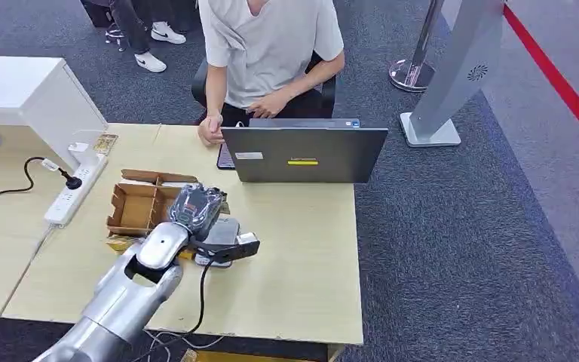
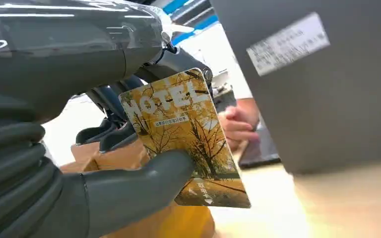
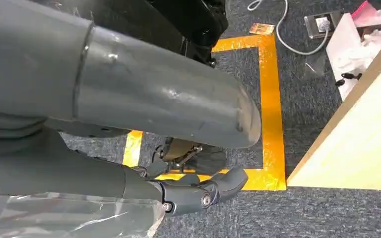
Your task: Pass the card to the sensor for recognition and then transmit it.
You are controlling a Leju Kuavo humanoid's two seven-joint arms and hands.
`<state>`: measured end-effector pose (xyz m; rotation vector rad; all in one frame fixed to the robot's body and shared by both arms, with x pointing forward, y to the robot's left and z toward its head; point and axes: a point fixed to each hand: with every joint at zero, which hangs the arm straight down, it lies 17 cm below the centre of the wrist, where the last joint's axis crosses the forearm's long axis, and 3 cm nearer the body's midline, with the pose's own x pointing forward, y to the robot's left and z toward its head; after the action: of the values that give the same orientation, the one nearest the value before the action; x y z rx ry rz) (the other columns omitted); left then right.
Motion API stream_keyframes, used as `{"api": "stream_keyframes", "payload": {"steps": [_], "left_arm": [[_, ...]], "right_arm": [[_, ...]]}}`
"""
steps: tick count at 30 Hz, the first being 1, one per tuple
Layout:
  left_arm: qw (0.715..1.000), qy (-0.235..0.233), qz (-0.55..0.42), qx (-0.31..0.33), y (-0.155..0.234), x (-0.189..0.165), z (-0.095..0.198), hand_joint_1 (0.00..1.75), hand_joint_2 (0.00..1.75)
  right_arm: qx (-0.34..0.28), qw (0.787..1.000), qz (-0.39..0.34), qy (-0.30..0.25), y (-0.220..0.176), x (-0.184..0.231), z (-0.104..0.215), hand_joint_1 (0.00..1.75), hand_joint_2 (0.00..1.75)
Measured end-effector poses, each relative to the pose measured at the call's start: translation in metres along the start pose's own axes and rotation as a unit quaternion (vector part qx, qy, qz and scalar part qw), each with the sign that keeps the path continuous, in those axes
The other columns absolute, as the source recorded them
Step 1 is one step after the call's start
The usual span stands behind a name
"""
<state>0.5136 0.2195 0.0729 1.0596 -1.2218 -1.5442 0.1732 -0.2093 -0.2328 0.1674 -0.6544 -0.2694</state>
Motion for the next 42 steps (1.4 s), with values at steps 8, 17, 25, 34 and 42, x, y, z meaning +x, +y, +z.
{"api": "stream_keyframes", "payload": {"steps": [8, 17, 25, 34, 42], "left_arm": [[0.998, -0.036, 0.012, -0.054, -0.039, 0.012, 0.017, 1.75, 1.75], [0.996, -0.054, 0.009, -0.066, -0.053, 0.025, 0.030, 1.75, 1.75], [0.998, -0.046, 0.035, 0.022, -0.017, 0.031, 0.021, 1.75, 1.75], [0.967, 0.019, -0.041, 0.250, 0.121, 0.001, 0.002, 1.75, 1.75], [0.944, 0.063, -0.044, 0.322, 0.186, -0.041, -0.010, 1.75, 1.75]], "right_arm": [[0.001, 1.000, 0.003, 0.003, 0.000, -0.002, 0.000, 0.00, 0.00], [0.003, 1.000, 0.004, 0.002, 0.000, -0.001, 0.000, 0.00, 0.00], [0.009, 1.000, 0.008, 0.002, 0.003, -0.001, 0.001, 0.00, 0.00], [0.021, 0.999, 0.025, 0.006, 0.013, 0.001, -0.002, 0.00, 0.00], [0.028, 0.999, 0.031, 0.004, 0.021, 0.009, -0.006, 0.00, 0.00]]}}
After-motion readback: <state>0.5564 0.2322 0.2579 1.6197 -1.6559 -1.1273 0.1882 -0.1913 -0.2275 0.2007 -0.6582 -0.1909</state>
